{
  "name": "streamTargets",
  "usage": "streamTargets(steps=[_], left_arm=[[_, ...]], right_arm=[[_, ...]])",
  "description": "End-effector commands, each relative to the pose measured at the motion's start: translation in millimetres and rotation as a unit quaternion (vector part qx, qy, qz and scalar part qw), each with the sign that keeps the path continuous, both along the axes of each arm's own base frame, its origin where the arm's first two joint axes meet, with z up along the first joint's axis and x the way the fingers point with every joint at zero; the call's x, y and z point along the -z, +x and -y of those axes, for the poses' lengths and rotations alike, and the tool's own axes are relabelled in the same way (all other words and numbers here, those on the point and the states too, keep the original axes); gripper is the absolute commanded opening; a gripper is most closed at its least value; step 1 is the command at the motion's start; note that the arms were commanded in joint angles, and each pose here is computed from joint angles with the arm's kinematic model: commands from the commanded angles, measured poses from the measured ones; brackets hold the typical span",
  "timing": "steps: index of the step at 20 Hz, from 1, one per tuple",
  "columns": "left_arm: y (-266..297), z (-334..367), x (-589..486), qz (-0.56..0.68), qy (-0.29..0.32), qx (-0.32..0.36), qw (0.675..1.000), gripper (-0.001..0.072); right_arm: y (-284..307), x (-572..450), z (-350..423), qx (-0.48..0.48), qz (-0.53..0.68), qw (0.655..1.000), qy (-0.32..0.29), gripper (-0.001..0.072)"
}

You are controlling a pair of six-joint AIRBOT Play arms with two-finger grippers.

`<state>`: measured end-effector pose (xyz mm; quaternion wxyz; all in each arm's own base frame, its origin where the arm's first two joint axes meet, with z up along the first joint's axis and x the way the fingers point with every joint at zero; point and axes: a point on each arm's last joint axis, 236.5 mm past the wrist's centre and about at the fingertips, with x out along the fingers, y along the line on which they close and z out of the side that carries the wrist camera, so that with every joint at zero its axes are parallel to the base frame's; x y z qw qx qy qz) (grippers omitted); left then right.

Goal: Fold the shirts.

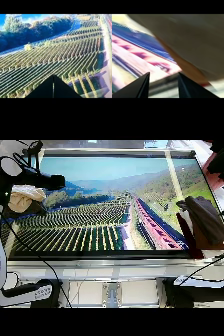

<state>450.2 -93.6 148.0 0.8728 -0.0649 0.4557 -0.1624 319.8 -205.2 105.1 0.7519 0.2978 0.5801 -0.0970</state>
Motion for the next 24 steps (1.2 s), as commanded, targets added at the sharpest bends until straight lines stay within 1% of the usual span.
streamTargets(steps=[1,4,6,7,9,11,13,14,15,16,24], left_arm=[[1,0,-1,0.000,-0.004,-0.005,1.000,0.0016],[0,6,-3,-0.001,-0.017,-0.002,1.000,0.0015],[-1,12,-5,-0.002,-0.031,0.002,1.000,0.0015],[-1,15,-6,-0.002,-0.038,0.003,0.999,0.0015],[-2,15,-6,-0.003,-0.039,0.004,0.999,0.0015],[-2,15,-6,-0.003,-0.039,0.004,0.999,0.0015],[-2,15,-6,-0.003,-0.039,0.004,0.999,0.0016],[-2,15,-6,-0.003,-0.039,0.005,0.999,0.0015],[-2,15,-6,-0.003,-0.039,0.004,0.999,0.0016],[-2,15,-6,-0.003,-0.038,0.005,0.999,0.0015],[-6,16,-4,-0.011,-0.036,0.010,0.999,0.0015]], right_arm=[[87,-42,-86,-0.105,0.163,0.979,0.057,0.0411],[130,-40,-170,-0.215,0.204,0.955,0.027,0.0411],[149,-23,-237,-0.280,0.221,0.934,0.004,0.0411],[154,-12,-264,-0.308,0.225,0.924,-0.016,0.0411],[163,15,-302,-0.360,0.229,0.899,-0.093,0.0411],[167,35,-325,-0.418,0.235,0.858,-0.186,0.0411],[170,46,-337,-0.468,0.237,0.807,-0.271,0.0408],[169,49,-341,-0.486,0.234,0.790,-0.293,0.0362],[166,51,-346,-0.497,0.231,0.780,-0.302,0.0228],[164,51,-353,-0.505,0.233,0.773,-0.304,0.0139],[160,51,-366,-0.513,0.239,0.770,-0.295,0.0141]])
